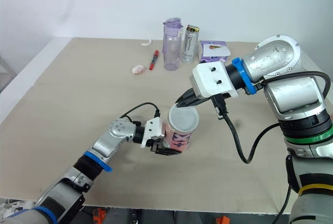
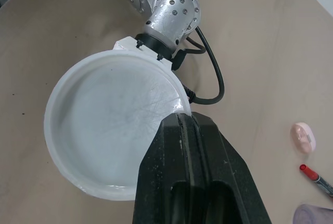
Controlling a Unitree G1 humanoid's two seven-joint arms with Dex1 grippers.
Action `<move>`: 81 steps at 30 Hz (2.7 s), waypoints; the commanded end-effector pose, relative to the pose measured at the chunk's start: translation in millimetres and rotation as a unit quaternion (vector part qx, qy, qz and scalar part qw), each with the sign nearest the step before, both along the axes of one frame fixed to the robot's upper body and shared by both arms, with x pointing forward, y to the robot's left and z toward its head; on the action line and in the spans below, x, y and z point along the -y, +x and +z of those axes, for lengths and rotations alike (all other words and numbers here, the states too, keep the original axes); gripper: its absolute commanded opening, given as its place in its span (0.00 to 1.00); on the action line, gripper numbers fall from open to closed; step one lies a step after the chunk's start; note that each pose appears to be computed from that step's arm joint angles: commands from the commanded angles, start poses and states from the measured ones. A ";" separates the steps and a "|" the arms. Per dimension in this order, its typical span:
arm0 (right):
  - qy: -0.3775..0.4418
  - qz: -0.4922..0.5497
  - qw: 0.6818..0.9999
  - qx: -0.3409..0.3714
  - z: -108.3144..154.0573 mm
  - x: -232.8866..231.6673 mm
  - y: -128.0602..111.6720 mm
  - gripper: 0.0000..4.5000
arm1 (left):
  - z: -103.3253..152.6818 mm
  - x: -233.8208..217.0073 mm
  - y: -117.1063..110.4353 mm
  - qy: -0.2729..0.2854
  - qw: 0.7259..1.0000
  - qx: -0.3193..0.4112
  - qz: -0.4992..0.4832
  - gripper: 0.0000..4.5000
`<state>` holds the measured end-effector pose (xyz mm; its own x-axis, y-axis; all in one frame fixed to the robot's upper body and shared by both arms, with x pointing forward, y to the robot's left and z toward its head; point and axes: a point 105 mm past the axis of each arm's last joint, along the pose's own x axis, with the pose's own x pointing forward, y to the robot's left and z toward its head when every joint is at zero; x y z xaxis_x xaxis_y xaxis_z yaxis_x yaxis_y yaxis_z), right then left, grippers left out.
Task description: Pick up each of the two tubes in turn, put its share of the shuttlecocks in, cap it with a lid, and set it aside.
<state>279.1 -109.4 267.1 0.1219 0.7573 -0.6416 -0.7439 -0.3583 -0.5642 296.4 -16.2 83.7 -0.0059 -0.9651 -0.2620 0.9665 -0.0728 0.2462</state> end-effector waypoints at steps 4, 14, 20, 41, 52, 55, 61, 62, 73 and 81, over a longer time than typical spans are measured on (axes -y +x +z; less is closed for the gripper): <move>-0.021 0.019 1.000 0.001 0.1 0.9 -7.0 0.01 | -24.3 -14.5 9.0 0.051 0.998 -0.020 0.041 0.70; -0.029 0.025 0.999 0.002 -6.5 -0.6 -4.1 0.01 | -24.2 -16.3 10.8 0.051 0.997 -0.020 0.048 0.70; -0.032 0.026 0.999 0.000 -8.8 -0.4 -2.3 0.01 | -24.3 -16.8 11.2 0.051 0.997 -0.021 0.050 0.70; 0.073 -0.037 0.992 -0.097 20.9 10.1 -14.2 0.14 | -24.1 -18.2 12.0 0.052 0.997 -0.023 0.052 0.70; 0.057 -0.092 0.987 -0.121 -21.1 4.1 4.1 0.01 | -23.4 -16.0 11.8 0.050 0.997 -0.021 0.051 0.70; 0.038 -0.101 0.988 -0.114 -27.9 7.4 8.6 0.01 | -23.4 -16.4 11.8 0.050 0.997 -0.021 0.052 0.70; 0.006 -0.101 0.988 -0.117 -41.0 7.4 9.6 0.01 | -24.4 -18.2 12.9 0.051 0.997 -0.021 0.057 0.70; 0.001 -0.100 0.988 -0.118 -43.3 7.2 9.4 0.01 | -24.4 -18.2 13.0 0.050 0.997 -0.022 0.058 0.70; -0.079 -0.039 0.988 -0.125 -65.2 3.4 -6.2 0.01 | -24.5 -18.6 15.0 0.049 0.997 -0.022 0.064 0.70; -0.098 -0.011 0.987 -0.127 -72.8 -3.9 -9.3 0.01 | -24.2 -20.1 17.3 0.050 0.996 -0.021 0.070 0.70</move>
